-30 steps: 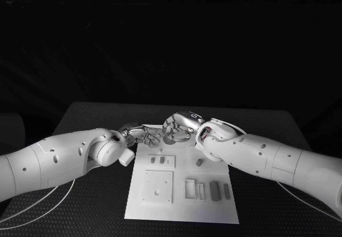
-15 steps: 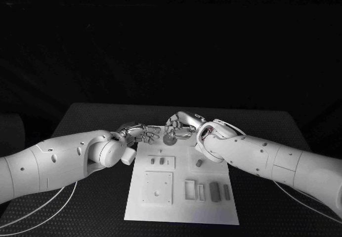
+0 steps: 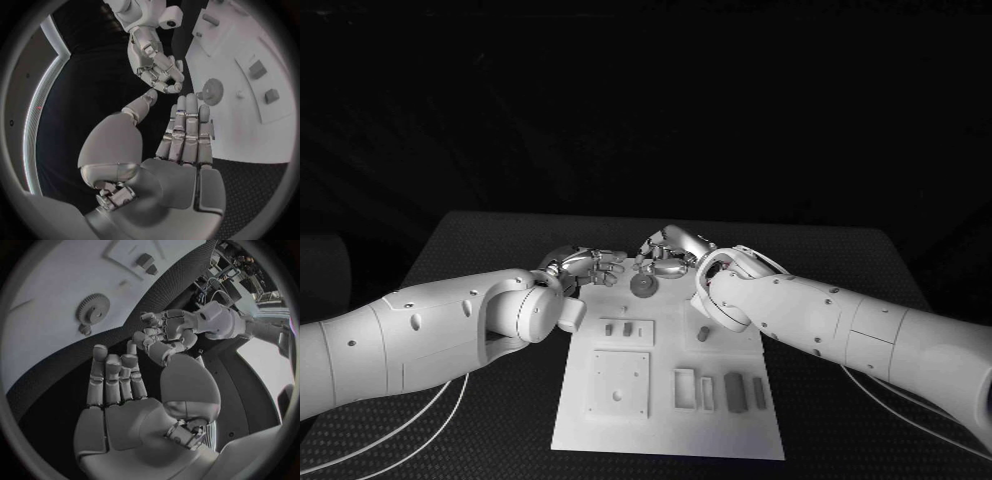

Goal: Assemble the parts on the task board

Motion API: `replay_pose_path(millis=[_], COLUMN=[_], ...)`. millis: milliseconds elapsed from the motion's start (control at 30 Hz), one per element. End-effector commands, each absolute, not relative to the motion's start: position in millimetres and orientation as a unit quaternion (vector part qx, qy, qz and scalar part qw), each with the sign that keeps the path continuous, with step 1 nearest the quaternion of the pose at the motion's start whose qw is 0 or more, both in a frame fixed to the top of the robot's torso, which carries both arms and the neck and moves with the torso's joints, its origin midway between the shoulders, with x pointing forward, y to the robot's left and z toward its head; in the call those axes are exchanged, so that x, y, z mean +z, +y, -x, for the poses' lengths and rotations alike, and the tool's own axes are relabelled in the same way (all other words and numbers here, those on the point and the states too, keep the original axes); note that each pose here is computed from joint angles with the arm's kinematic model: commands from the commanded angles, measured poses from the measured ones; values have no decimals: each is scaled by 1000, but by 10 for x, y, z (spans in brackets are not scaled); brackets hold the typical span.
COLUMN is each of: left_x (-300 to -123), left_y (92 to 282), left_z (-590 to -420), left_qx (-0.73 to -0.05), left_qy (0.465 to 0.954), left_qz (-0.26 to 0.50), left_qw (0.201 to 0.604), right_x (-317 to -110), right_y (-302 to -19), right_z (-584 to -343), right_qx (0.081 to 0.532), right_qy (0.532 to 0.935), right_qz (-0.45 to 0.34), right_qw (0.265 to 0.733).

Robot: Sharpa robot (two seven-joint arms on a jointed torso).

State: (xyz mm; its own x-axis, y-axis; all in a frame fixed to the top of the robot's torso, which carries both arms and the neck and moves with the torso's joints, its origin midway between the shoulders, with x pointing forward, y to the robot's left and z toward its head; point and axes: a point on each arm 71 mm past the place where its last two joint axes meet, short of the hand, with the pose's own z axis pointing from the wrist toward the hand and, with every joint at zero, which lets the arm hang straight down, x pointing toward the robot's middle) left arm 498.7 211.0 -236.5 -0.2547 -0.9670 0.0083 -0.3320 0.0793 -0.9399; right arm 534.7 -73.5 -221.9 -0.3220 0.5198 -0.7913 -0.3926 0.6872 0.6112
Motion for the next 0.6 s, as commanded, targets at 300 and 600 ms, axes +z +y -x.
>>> replay_pose_path(millis=[300,600], left_x=[-2372,-2373], left_y=[2087,2060], left_z=[-4973,-4973], left_qx=[-414,-408], left_qy=[648,650], left_qz=[513,512], left_qw=[380,386], right_x=[-2203,-2178], right_y=[-729,-677], right_z=[-5365,-5341], right_qx=[389,397], right_qy=[711,709], right_qz=[-73,-71], right_qw=[581,579])
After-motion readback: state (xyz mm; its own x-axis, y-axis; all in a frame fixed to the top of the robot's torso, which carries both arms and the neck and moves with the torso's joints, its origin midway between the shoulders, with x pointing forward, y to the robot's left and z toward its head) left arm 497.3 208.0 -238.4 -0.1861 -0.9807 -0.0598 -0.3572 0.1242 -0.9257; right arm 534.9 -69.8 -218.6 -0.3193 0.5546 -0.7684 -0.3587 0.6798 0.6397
